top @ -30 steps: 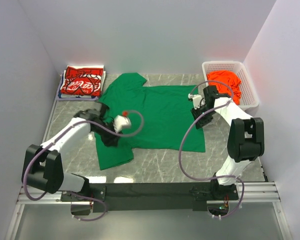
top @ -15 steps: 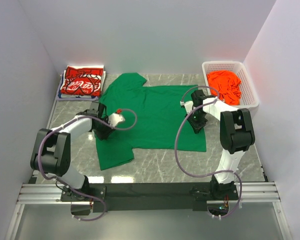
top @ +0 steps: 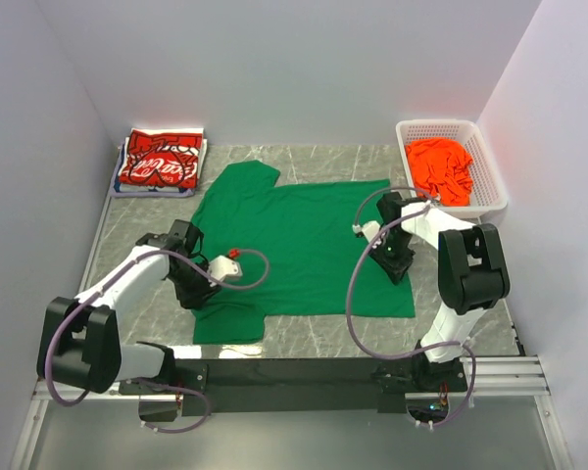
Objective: Fold and stack the t-shirts
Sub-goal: Flatten the tshirt out
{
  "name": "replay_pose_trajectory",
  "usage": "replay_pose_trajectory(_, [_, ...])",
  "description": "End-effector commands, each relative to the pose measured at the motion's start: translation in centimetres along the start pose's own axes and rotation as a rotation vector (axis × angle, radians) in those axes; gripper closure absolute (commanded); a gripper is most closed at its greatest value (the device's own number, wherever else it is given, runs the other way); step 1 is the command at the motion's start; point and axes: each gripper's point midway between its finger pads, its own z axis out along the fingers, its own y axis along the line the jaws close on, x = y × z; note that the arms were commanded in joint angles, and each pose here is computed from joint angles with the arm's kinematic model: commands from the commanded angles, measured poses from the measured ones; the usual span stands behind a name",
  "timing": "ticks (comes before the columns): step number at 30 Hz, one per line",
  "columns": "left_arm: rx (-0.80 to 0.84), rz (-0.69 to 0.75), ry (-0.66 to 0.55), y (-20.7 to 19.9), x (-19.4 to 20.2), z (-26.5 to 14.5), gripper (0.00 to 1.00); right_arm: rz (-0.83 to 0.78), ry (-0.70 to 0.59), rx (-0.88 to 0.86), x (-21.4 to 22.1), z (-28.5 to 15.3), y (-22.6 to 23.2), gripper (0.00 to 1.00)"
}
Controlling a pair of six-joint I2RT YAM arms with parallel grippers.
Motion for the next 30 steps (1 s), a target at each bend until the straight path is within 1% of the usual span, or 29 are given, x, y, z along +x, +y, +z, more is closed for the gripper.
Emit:
replay_pose_trajectory(1, [0.04, 0.001, -0.089, 0.2, -2.5, -2.1, 0.62, -0.034, -0.091, -0.01, -1.6, -3.1, -0.1, 0.7])
replay_pose_trajectory(2, [0.028, -0.03, -0.121, 1.0, -3.4, -2.4, 0.6, -0.015, -0.144, 0.015, -3.3, -4.3, -1.2, 0.7])
replay_pose_trajectory(3, [-0.016, -0.047, -0.174, 3.0, -5.0, -3.7, 0.59, 0.029, -0.161, 0.014, -4.2, -4.1, -1.9, 0.7])
replay_pose_trajectory(4, [-0.013, -0.079, -0.206, 4.0, -6.0, -3.6, 0.59, 0.051, -0.179, 0.026, -5.1, -4.4, -2.5, 0.7])
replay_pose_trajectory(5, [-0.039, -0.151, -0.236, 5.2, -6.9, -3.9, 0.58, 0.068, -0.214, 0.046, -6.5, -5.1, -3.3, 0.7])
replay_pose_trajectory(6, [-0.115, -0.15, -0.296, 7.8, -8.7, -4.9, 0.57, 0.101, -0.224, 0.047, -7.4, -4.6, -3.8, 0.7])
replay_pose_trajectory(7, [-0.156, -0.18, -0.302, 9.3, -9.1, -5.1, 0.56, 0.117, -0.237, 0.05, -8.1, -4.6, -4.2, 0.7])
replay_pose_trajectory(8, [-0.189, -0.247, -0.32, 11.1, -10.0, -5.2, 0.57, 0.131, -0.263, 0.059, -9.2, -5.1, -4.8, 0.71])
replay_pose_trajectory(9, [-0.231, -0.265, -0.346, 12.8, -10.6, -5.4, 0.57, 0.159, -0.26, 0.053, -9.9, -4.5, -5.1, 0.71])
replay_pose_trajectory(10, [-0.25, -0.289, -0.358, 13.9, -10.9, -5.6, 0.57, 0.176, -0.265, 0.058, -10.4, -4.4, -5.5, 0.72])
replay_pose_trajectory(11, [-0.244, -0.348, -0.34, 14.9, -10.7, -4.6, 0.58, 0.184, -0.283, 0.07, -11.2, -4.8, -6.1, 0.73])
replay_pose_trajectory(12, [-0.272, -0.362, -0.357, 16.3, -11.1, -5.1, 0.59, 0.201, -0.274, 0.06, -11.6, -4.0, -6.2, 0.74])
replay_pose_trajectory(13, [-0.259, -0.39, -0.335, 17.0, -10.8, -4.0, 0.59, 0.211, -0.267, 0.056, -11.7, -3.8, -6.3, 0.74])
replay_pose_trajectory(15, [-0.274, -0.424, -0.318, 18.1, -10.3, -3.6, 0.6, 0.217, -0.251, 0.044, -12.0, -3.0, -6.4, 0.75])
replay_pose_trajectory(17, [-0.263, -0.443, -0.286, 18.3, -9.5, -2.3, 0.6, 0.221, -0.231, 0.046, -11.6, -2.1, -6.4, 0.75])
replay_pose_trajectory(20, [-0.251, -0.44, -0.255, 17.9, -8.4, -1.3, 0.62, 0.207, -0.179, 0.033, -10.3, -0.7, -5.8, 0.75])
replay_pose_trajectory(21, [-0.226, -0.44, -0.235, 16.9, -7.7, -0.5, 0.62, 0.197, -0.17, 0.035, -9.9, -0.6, -5.7, 0.75])
replay_pose_trajectory(22, [-0.23, -0.43, -0.228, 16.5, -7.3, -0.6, 0.62, 0.192, -0.159, 0.032, -9.4, -0.3, -5.5, 0.75])
replay_pose_trajectory(23, [-0.21, -0.43, -0.206, 15.5, -6.5, 0.1, 0.64, 0.187, -0.136, 0.021, -8.6, 0.2, -5.0, 0.76])
replay_pose_trajectory(25, [-0.191, -0.424, -0.183, 14.2, -5.7, 0.2, 0.64, 0.17, -0.122, 0.02, -7.8, 0.2, -4.6, 0.76])
replay_pose_trajectory(26, [-0.158, -0.432, -0.155, 12.9, -4.8, 0.8, 0.65, 0.157, -0.105, 0.011, -7.0, 0.6, -4.1, 0.75])
replay_pose_trajectory(28, [-0.137, -0.424, -0.148, 11.4, -4.3, 0.6, 0.66, 0.141, -0.097, 0.003, -6.3, 0.2, -3.5, 0.75])
replay_pose_trajectory(30, [-0.091, -0.435, -0.111, 9.1, -2.9, 1.2, 0.67, 0.104, -0.069, -0.02, -4.8, 0.1, -2.5, 0.76])
